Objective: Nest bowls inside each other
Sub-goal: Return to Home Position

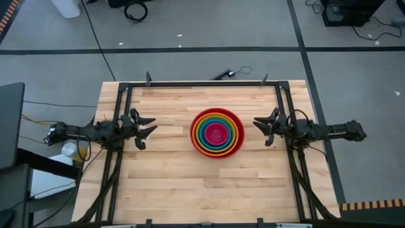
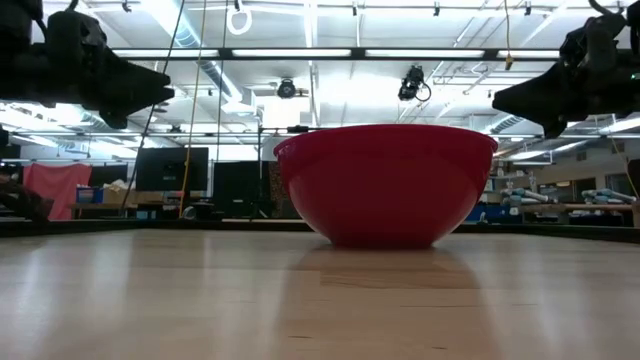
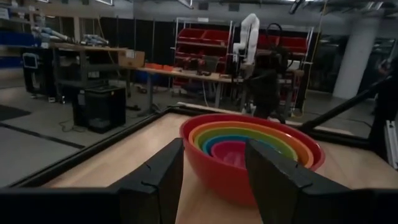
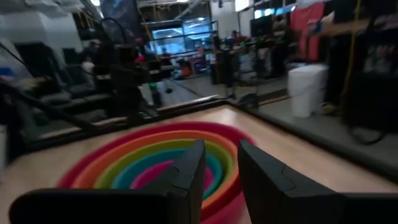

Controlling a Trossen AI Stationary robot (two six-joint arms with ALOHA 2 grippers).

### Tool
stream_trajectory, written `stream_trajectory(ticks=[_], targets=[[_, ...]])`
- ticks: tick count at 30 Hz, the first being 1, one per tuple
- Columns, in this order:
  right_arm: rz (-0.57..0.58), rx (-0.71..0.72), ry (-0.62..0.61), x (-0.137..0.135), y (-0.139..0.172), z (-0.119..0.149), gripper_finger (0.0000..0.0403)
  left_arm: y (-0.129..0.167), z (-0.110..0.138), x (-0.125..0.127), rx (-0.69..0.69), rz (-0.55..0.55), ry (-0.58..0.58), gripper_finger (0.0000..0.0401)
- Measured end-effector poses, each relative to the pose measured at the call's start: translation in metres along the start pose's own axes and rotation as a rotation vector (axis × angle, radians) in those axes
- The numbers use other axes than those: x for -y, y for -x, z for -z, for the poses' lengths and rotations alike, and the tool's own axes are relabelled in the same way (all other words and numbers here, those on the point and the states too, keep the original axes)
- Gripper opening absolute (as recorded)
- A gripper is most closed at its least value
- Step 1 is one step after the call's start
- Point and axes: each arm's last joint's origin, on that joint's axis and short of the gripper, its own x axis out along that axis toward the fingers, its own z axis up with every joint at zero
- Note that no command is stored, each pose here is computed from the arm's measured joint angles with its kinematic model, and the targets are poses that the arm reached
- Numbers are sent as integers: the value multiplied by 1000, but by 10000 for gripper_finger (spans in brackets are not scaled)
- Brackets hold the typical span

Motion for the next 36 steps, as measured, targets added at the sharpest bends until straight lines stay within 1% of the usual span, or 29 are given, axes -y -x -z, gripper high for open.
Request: stream_trajectory(ticks=[2,4,12,15,17,21,23,27,30,36], targets=[[19,3,49,1,0,0,103,0,-1,0,5,1,7,171],[22,4,70,1,0,0,103,0,-2,0,17,3,12,171],[22,4,18,1,0,0,103,0,1,0,-6,5,-36,172],[22,4,18,1,0,0,103,0,2,2,-16,70,-85,172],[22,4,17,1,0,0,103,0,1,2,-12,109,-90,171],[21,4,16,1,0,0,103,-1,2,0,-13,128,-122,172],[21,4,16,1,0,0,103,-2,1,0,-5,177,-144,172],[21,4,16,1,0,0,103,-2,0,-1,2,265,-148,171],[21,4,16,1,0,0,103,-3,3,-2,-30,264,-132,172],[21,4,16,1,0,0,103,-3,8,-3,-81,251,-140,172]])
